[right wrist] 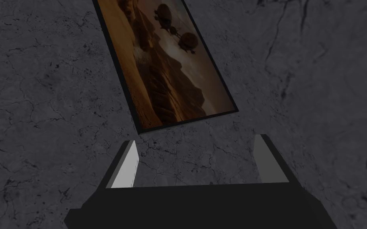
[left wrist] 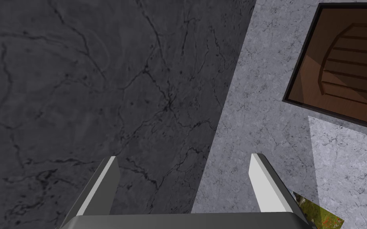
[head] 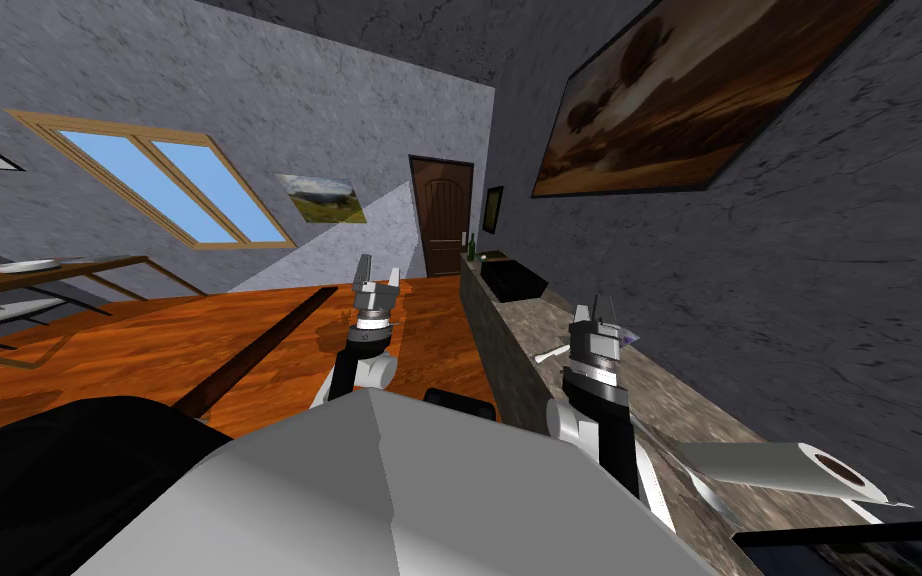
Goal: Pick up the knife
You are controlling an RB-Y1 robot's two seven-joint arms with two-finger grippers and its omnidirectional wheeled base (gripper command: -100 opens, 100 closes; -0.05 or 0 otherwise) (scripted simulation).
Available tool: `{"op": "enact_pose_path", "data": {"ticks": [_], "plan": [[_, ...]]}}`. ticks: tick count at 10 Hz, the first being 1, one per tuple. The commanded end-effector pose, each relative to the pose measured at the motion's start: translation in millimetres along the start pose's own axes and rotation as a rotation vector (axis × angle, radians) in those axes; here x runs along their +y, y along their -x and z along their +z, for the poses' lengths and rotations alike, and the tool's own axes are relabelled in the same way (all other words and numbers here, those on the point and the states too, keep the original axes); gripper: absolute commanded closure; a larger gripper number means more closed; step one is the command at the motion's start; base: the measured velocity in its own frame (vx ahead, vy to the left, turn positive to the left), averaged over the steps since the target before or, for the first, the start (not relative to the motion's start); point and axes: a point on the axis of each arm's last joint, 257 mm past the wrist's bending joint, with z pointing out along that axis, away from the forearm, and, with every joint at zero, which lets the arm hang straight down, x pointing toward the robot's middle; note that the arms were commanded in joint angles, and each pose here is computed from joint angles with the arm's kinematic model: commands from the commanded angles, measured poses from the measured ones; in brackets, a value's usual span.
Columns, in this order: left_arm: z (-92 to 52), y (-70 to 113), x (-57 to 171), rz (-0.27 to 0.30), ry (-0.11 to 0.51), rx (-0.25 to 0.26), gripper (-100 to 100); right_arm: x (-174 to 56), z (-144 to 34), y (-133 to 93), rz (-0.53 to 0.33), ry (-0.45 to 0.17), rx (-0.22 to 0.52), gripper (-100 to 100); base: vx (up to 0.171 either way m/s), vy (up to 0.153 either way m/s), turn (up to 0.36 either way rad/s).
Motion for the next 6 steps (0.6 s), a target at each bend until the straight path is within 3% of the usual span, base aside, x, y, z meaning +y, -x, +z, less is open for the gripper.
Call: {"op": "enact_pose_path", "data": {"ticks": [1, 6], "plan": [[0.0, 0.0, 0, 0.000, 0.000, 0.000, 0, -3, 0.9, -3, -0.022, -0.004, 0.040, -100, 0.004, 0.007, 0.041], [0.0, 0.0, 0, 0.000, 0.000, 0.000, 0, -22, 7.3, 1, -0.094, -0.057, 0.128, -100, 0.013, 0.022, 0.063]]}}
